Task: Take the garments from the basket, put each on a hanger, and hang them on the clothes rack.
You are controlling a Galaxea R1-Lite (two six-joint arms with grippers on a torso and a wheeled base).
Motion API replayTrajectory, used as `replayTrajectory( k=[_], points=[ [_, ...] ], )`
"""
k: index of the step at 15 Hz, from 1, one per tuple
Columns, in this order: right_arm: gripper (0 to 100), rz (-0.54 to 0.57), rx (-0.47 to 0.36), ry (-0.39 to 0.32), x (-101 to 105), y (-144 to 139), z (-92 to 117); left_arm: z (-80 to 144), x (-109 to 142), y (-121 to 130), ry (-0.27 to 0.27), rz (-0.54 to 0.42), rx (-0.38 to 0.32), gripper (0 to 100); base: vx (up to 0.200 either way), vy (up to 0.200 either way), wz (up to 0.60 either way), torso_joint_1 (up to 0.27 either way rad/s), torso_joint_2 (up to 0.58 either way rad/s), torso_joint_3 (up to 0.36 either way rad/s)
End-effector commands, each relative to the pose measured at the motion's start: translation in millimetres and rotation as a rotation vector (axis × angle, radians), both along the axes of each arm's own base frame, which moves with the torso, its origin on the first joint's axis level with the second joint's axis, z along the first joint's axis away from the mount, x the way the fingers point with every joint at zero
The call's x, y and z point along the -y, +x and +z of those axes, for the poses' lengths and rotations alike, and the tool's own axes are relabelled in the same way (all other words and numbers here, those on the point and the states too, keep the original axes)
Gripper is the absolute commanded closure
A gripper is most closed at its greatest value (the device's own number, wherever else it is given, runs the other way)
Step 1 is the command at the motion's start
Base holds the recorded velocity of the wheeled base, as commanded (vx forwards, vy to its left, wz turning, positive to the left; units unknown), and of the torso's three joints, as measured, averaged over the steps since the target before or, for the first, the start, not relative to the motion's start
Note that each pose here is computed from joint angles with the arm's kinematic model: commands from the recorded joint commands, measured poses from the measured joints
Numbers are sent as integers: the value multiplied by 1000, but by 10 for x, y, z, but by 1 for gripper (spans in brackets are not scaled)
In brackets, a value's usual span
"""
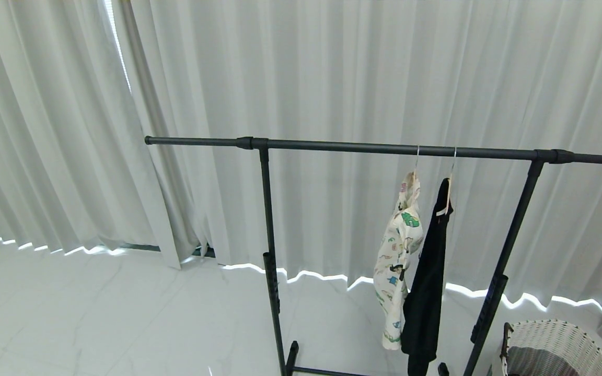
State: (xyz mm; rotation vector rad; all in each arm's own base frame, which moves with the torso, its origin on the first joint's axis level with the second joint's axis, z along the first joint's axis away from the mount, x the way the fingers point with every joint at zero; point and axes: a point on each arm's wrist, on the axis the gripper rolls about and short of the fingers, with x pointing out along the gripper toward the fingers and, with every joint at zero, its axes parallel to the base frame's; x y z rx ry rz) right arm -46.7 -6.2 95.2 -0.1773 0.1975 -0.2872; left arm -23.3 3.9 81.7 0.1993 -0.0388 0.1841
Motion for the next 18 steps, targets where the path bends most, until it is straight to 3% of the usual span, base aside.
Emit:
replayTrajectory(
  k=[1, 2, 3, 4, 5, 7, 9, 10, 11, 12, 13, 14, 18],
  points=[
    [0, 0, 48, -2, 1, 83, -57, -2, 1, 1, 0, -9, -1, 0, 0, 0, 0, 0, 0, 0],
    [0, 4, 134, -2, 0, 165, -99, -2, 5, 2, -21, -28, 3, 0, 0, 0, 0, 0, 0, 0],
    [0, 8, 166, -3, 0, 188, -110, -1, 11, 1, -22, -53, 6, 0, 0, 0, 0, 0, 0, 0],
    [0, 15, 232, 2, -1, 230, -138, 4, 70, 2, 7, -311, 6, 0, 0, 0, 0, 0, 0, 0],
    [0, 14, 243, 23, -1, 230, -133, -1, 91, -2, 66, -406, 2, 0, 0, 0, 0, 0, 0, 0],
    [0, 52, 259, 56, -10, 232, -125, -4, 92, 3, 53, -413, -9, 0, 0, 0, 0, 0, 0, 0],
    [0, 125, 264, 162, -28, 235, -142, -6, 80, 1, -50, -359, -4, 0, 0, 0, 0, 0, 0, 0],
    [0, 140, 250, 206, -32, 238, -162, -31, 51, 4, -97, -223, -19, 0, 0, 0, 0, 0, 0, 0],
    [0, 146, 244, 202, -34, 237, -169, -37, 52, 5, -131, -229, -25, 0, 0, 0, 0, 0, 0, 0],
    [0, 160, 229, 183, -37, 238, -178, -37, 55, 5, -67, -240, -30, 0, 0, 0, 0, 0, 0, 0],
    [0, 168, 222, 177, -38, 239, -181, -38, 55, 5, -54, -243, -32, 0, 0, 0, 0, 0, 0, 0],
    [0, 226, 205, 160, -49, 243, -185, -40, 56, 5, -59, -247, -33, 0, 0, 0, 0, 0, 0, 0],
    [0, 226, 214, 185, -49, 239, -186, -45, 56, 5, -83, -248, -37, 0, 0, 0, 0, 0, 0, 0]
  ],
)
